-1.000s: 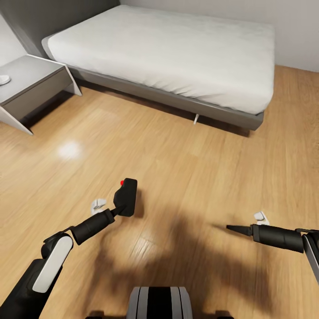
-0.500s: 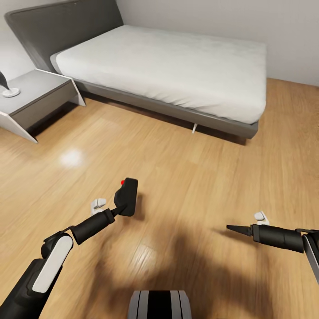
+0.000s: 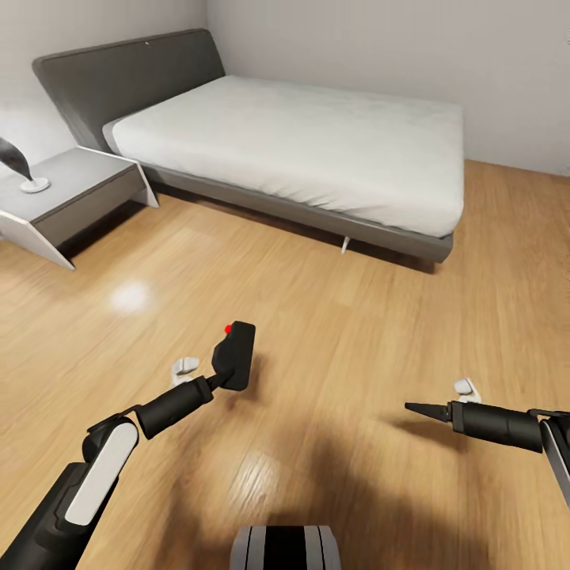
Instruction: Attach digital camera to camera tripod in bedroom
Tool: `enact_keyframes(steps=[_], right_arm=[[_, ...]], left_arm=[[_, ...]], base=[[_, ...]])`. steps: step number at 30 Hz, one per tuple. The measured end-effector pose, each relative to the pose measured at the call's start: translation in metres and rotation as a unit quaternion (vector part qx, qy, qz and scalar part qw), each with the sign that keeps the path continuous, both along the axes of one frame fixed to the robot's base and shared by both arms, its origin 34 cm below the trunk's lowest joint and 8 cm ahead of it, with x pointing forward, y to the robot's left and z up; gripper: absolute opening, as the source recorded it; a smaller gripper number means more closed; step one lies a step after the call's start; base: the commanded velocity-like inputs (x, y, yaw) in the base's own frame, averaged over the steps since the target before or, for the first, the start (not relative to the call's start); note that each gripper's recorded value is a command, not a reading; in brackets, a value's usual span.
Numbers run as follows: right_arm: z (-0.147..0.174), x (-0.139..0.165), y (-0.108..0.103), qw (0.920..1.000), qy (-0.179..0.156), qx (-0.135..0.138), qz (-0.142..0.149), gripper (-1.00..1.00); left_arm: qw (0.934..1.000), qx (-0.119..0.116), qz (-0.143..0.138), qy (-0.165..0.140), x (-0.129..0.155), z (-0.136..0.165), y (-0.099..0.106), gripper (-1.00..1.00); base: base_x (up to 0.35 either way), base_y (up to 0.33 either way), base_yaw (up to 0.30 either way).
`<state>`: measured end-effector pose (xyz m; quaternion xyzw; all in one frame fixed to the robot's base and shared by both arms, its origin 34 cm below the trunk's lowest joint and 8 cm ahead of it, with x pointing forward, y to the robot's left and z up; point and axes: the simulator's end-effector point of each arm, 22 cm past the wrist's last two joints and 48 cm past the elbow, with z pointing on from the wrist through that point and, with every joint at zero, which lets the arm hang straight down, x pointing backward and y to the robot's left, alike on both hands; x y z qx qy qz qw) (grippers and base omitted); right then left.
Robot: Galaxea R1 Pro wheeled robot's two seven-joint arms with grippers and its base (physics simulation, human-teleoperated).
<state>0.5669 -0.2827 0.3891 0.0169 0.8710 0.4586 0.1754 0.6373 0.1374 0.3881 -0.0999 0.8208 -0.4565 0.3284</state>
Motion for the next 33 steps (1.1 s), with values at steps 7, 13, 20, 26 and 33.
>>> enact_keyframes(steps=[7,13,20,26,33], right_arm=[[0.014,0.003,0.0,0.9999,-0.014,-0.001,0.0,1.0],[0.026,0.005,0.0,0.9997,-0.026,-0.003,-0.001,1.0],[0.04,0.007,0.001,0.9992,-0.039,-0.003,-0.001,1.0],[0.052,0.008,0.002,0.9987,-0.052,-0.002,-0.001,1.0],[0.066,0.01,0.001,0.9978,-0.066,-0.005,-0.001,1.0]], left_arm=[[0.9999,-0.01,0.0,-0.014,0.002,0.019,-0.011,-1.0],[0.9996,-0.014,0.0,-0.026,0.004,0.034,-0.014,-1.0],[0.9991,-0.015,0.0,-0.04,0.006,0.05,-0.016,-1.0],[0.9986,-0.015,0.001,-0.05,0.007,0.063,-0.015,-1.0],[0.9981,-0.011,0.002,-0.061,0.008,0.077,-0.014,-1.0]], base=[[0.0,0.0,0.0],[0.0,0.0,0.0],[0.0,0.0,0.0],[0.0,0.0,0.0],[0.0,0.0,0.0]])
